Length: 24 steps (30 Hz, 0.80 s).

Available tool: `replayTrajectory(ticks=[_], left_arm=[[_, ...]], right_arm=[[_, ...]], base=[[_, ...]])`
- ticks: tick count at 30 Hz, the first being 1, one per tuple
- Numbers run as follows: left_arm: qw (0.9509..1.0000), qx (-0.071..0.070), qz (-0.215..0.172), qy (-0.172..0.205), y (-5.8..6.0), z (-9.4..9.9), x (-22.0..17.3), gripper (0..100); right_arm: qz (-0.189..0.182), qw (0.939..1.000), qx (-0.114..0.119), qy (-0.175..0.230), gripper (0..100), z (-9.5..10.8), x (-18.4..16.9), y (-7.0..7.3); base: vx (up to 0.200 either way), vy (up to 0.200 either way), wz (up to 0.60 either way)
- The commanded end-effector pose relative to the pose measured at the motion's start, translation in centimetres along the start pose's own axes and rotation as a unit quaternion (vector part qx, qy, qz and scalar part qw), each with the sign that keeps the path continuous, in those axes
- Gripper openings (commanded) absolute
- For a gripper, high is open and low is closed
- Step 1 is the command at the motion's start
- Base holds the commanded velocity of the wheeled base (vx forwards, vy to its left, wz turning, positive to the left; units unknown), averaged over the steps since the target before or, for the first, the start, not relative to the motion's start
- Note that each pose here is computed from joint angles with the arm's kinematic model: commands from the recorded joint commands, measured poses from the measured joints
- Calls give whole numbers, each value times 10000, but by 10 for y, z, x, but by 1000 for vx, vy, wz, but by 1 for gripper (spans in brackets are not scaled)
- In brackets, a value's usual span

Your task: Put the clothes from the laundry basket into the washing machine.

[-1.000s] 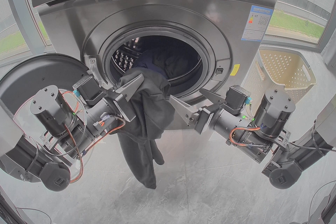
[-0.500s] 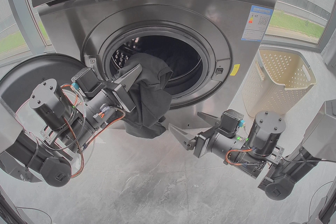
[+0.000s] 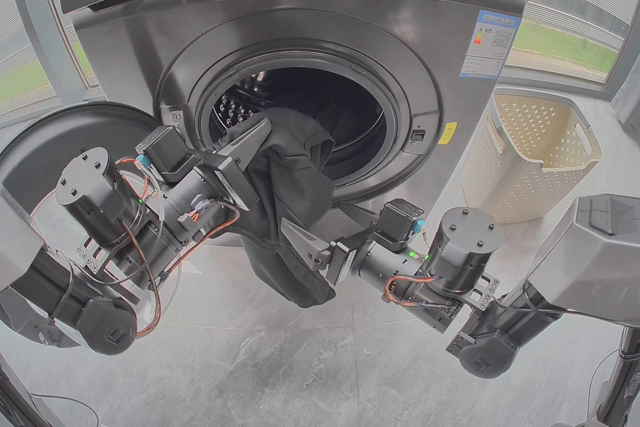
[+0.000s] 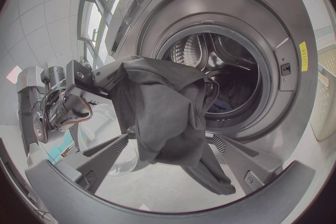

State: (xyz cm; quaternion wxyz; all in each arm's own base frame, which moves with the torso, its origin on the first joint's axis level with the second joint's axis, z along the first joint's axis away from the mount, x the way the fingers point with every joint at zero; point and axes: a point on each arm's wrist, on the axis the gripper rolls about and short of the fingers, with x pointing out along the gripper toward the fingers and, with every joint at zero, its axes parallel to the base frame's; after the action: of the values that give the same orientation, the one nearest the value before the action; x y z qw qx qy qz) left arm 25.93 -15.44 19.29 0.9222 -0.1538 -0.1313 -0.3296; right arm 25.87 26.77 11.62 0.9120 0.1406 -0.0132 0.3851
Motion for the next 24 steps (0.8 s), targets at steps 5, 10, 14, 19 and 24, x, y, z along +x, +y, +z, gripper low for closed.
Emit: replayTrajectory(ticks=[5, 10, 14, 19, 24], left_arm=[[10000, -15, -34, 8, -2, -1, 0, 0], [10000, -17, -41, 9, -3, -1, 0, 0], [10000, -17, -41, 9, -3, -1, 0, 0], [10000, -15, 3, 30, -2, -2, -1, 0], [10000, 1, 64, 32, 2, -2, 0, 0]], right_arm=[[32, 9999, 116, -122, 100, -9, 24, -3], [39, 9997, 148, -208, 0, -12, 33, -4], [60, 9993, 147, -345, 0, -9, 36, -5], [-4, 9993, 132, -338, 0, -5, 32, -8], [-89, 9989, 72, -464, 0, 21, 13, -11]], base=[[0, 0, 0], [0, 0, 0], [0, 0, 0], [0, 0, 0], [0, 0, 0]])
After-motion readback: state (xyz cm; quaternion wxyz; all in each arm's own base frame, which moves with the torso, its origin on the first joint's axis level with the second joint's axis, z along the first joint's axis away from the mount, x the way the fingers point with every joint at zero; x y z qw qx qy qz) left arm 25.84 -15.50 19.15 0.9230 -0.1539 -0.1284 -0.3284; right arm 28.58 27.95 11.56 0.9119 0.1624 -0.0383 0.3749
